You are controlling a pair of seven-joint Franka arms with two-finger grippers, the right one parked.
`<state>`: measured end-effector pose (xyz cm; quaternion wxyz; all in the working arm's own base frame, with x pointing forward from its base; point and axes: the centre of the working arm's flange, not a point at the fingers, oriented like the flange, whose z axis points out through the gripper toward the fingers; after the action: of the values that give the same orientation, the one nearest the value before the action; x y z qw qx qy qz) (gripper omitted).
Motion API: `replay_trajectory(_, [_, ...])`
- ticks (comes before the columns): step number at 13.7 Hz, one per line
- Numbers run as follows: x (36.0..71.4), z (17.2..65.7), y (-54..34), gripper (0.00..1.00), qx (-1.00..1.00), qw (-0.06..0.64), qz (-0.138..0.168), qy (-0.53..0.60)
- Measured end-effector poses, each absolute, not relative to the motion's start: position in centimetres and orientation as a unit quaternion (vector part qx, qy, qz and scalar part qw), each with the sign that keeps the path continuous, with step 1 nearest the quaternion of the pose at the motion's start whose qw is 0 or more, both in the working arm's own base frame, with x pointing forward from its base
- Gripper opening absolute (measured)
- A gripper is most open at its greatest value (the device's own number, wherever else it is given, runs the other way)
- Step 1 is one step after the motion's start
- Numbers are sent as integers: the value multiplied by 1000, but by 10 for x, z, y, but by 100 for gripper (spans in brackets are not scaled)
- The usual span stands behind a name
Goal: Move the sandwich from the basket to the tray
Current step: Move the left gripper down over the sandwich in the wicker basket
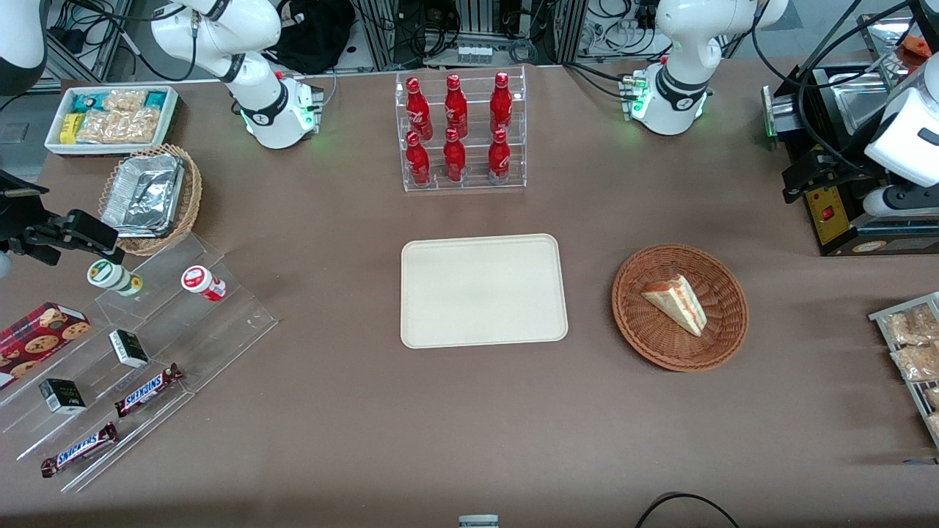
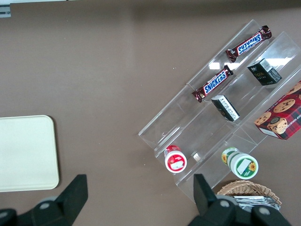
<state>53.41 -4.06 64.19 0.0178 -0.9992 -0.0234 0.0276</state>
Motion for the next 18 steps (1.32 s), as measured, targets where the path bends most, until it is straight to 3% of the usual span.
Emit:
replay_trajectory(6, [536,640,-20,100,-999,15,30,-38])
replay_trajectory(9, [544,620,-20,100,-998,14,49,-37])
replay_trajectory(13, [571,547,-27,100,-997,10,70,-28])
replay_trajectory(18, [570,427,-74,100,-996,2,24,-80])
